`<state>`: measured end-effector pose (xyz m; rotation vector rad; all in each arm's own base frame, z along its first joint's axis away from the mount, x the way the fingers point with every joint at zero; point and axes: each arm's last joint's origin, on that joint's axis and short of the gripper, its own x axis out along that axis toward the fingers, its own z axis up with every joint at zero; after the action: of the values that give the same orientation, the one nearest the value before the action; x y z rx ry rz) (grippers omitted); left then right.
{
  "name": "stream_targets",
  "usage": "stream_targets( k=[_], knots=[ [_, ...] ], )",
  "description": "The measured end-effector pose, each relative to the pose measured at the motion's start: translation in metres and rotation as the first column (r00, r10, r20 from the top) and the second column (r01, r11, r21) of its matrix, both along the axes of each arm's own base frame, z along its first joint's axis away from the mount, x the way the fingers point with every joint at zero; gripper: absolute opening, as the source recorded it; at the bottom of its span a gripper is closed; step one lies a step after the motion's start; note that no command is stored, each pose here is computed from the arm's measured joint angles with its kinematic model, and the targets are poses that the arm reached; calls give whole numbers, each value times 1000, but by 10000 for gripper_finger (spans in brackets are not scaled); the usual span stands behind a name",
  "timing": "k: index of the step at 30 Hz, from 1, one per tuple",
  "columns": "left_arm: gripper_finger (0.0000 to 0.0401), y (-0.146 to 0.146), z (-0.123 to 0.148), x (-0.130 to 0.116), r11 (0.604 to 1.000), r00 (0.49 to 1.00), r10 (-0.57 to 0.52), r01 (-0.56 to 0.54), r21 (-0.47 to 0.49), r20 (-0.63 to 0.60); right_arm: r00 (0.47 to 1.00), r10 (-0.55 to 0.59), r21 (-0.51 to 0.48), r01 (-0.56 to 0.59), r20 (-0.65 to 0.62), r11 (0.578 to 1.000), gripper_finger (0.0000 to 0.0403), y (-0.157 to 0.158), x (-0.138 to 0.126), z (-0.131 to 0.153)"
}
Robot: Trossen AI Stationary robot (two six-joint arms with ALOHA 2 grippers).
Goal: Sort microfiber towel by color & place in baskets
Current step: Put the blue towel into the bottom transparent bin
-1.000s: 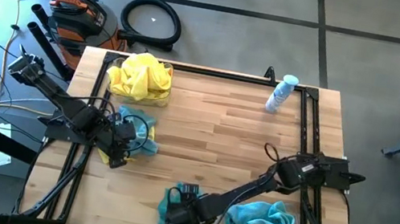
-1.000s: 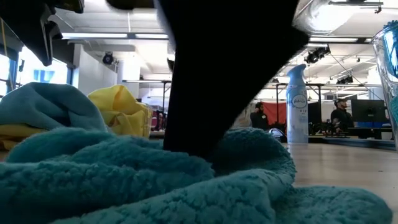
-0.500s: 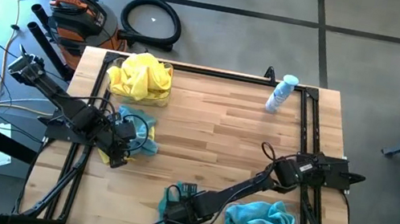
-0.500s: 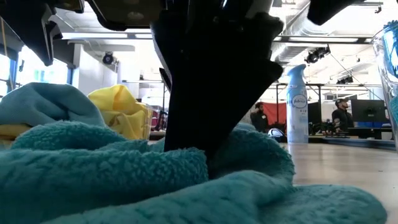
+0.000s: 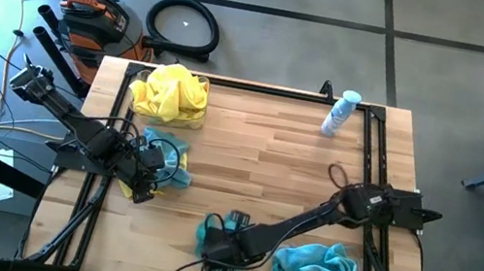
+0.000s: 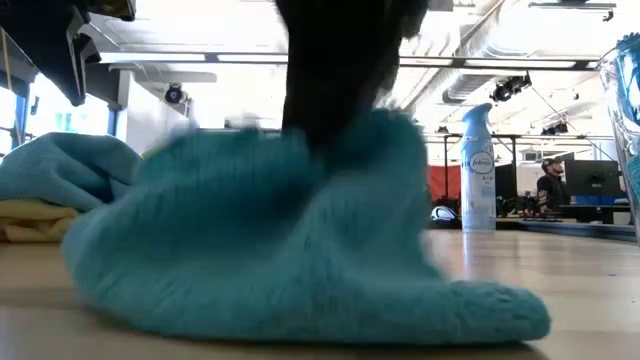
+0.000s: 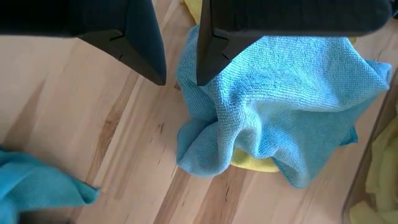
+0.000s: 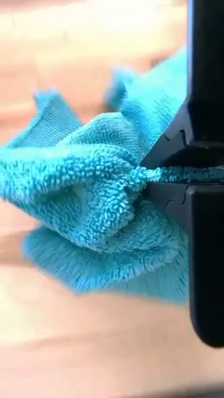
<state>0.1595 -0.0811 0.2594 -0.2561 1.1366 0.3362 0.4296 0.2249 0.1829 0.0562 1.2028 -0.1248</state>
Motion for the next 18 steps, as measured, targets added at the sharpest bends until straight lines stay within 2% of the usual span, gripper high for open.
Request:
stream_targets(
  k=[5, 9, 15, 18],
  knots=[
    [79, 0, 0, 0, 1000, 1000, 1, -1, 2, 2, 994, -97, -58, 100, 46, 993, 10, -7, -17, 38],
    [79, 0, 0, 0, 1000, 1000, 6, -6, 11, 7, 986, -149, -94, 156, 80, 983, 4, -10, -42, 77],
    [79, 0, 0, 0, 1000, 1000, 9, -10, 10, 9, 971, -206, -168, 224, 119, 960, 2, -2, -100, 127],
    [79, 0, 0, 0, 1000, 1000, 10, -10, 9, 10, 960, -236, -170, 260, 151, 951, 2, 7, -131, 146]
  ],
)
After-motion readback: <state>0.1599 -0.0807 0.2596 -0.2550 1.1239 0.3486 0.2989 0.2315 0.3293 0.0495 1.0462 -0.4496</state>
